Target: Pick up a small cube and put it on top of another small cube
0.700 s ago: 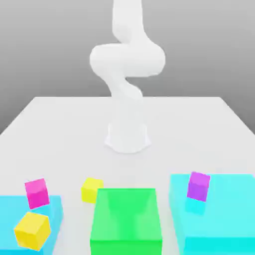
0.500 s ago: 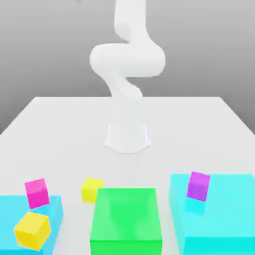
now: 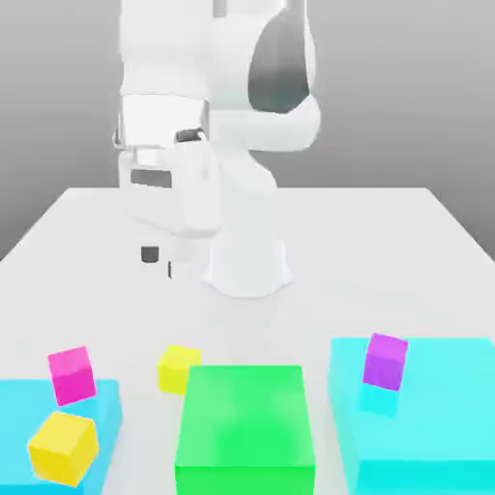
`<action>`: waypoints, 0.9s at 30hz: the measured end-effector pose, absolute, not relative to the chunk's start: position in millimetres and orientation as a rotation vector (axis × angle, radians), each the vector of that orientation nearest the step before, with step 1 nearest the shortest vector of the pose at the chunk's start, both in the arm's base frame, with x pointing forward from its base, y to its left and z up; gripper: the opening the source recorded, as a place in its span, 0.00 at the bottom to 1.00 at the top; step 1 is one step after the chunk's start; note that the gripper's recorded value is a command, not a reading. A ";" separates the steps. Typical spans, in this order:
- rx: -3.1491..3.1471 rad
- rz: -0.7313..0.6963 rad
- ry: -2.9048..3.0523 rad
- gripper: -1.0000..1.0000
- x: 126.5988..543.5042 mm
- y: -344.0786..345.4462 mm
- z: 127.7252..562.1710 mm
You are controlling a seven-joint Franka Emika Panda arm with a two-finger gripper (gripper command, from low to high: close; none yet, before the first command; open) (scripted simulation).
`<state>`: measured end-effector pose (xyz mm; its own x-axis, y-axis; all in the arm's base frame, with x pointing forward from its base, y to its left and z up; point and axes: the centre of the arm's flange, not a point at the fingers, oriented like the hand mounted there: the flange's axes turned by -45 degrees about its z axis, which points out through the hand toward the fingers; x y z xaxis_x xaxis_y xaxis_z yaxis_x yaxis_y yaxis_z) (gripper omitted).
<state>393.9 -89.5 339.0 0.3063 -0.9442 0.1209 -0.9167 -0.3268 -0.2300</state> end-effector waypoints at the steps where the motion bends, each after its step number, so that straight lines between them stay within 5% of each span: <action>1: -2.404 -0.322 1.816 0.50 388.3 -91.8 324.7; 11: -1.949 -0.023 2.449 0.50 309.1 -102.7 202.1; 19: -1.901 0.003 2.495 0.50 303.0 -103.1 140.4; 20: -1.902 0.002 2.496 0.00 301.9 -102.6 132.8; 27: -1.902 -0.002 2.495 0.00 301.9 -102.7 131.2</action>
<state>301.9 -102.7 131.2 -0.2650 -0.9642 -0.0023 -0.9642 0.2650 -0.0033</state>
